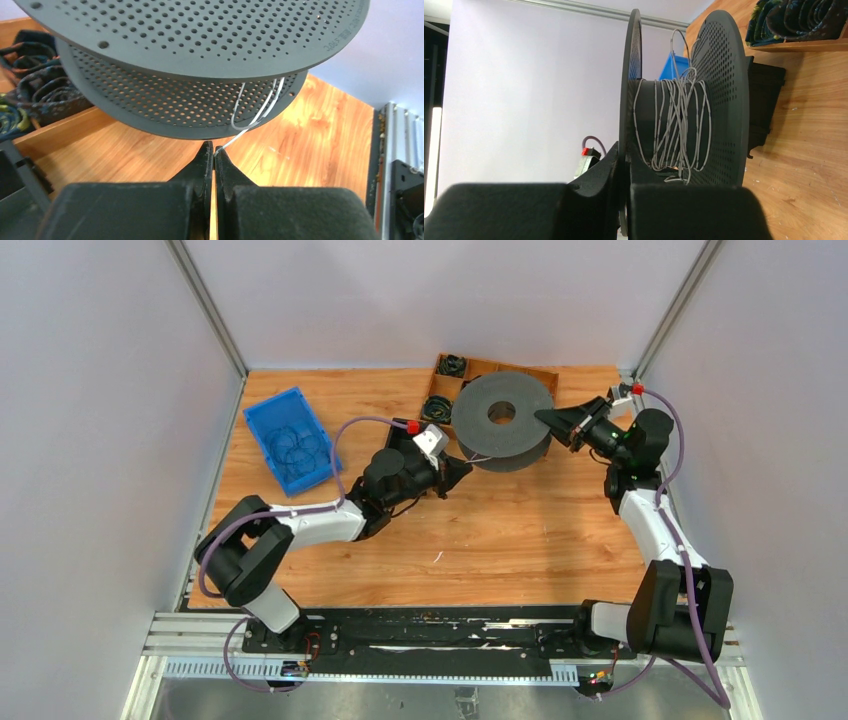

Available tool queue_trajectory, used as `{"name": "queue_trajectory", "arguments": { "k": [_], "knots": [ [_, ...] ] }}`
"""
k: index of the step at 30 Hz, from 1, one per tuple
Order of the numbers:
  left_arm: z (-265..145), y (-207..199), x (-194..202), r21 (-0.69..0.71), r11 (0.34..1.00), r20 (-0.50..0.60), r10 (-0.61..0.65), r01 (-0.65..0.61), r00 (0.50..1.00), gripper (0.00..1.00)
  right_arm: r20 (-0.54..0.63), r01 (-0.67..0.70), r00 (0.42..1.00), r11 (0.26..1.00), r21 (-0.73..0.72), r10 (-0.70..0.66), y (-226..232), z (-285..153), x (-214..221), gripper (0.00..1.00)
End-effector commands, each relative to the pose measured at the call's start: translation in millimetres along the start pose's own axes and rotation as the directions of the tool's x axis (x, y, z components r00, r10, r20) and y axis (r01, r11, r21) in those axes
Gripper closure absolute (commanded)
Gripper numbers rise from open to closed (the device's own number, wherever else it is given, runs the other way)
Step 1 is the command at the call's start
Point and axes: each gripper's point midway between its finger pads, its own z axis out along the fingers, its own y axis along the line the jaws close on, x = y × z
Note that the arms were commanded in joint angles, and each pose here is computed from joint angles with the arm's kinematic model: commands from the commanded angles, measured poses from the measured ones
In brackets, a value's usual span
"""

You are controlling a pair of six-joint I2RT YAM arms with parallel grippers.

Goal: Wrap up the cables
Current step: Wrap the cable around the cable reel.

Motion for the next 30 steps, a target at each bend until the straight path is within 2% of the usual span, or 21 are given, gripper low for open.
{"name": "queue_trajectory", "arguments": {
  "k": [1,10,13,17,21,27,30],
  "knots": [
    [-12,16,-13,-0.084,0.986,-0.049,0.143,-0.147,0.988,1.0,0.007,0.061,0.998,0.998,-0.035,-0.061,14,-6,-1,0.99],
    [-19,29,-34,-0.15,0.948,-0.084,0.271,-0.281,0.959,1.0,-0.002,0.062,0.998,0.998,-0.016,-0.062,9,-7,1,0.99],
    [-19,36,-40,-0.172,0.921,-0.092,0.339,-0.35,0.936,1.0,-0.005,0.057,0.998,0.998,-0.01,-0.057,8,-7,2,0.99],
    [-10,36,-47,-0.136,0.882,-0.084,0.444,-0.451,0.892,0.98,-0.01,0.057,0.998,0.998,-0.013,-0.057,8,-6,4,0.99],
    [7,35,-50,-0.103,0.875,-0.071,0.468,-0.474,0.881,0.98,-0.014,0.056,0.998,0.998,-0.019,-0.056,11,-6,5,0.99],
    [27,33,-46,-0.067,0.894,-0.063,0.44,-0.444,0.896,0.99,-0.019,0.057,0.998,0.998,-0.021,-0.057,11,-7,7,0.99],
    [27,35,-48,-0.071,0.887,-0.06,0.453,-0.456,0.89,0.93,-0.021,0.057,0.998,0.998,-0.021,-0.058,10,-7,7,0.99]
  ]
}}
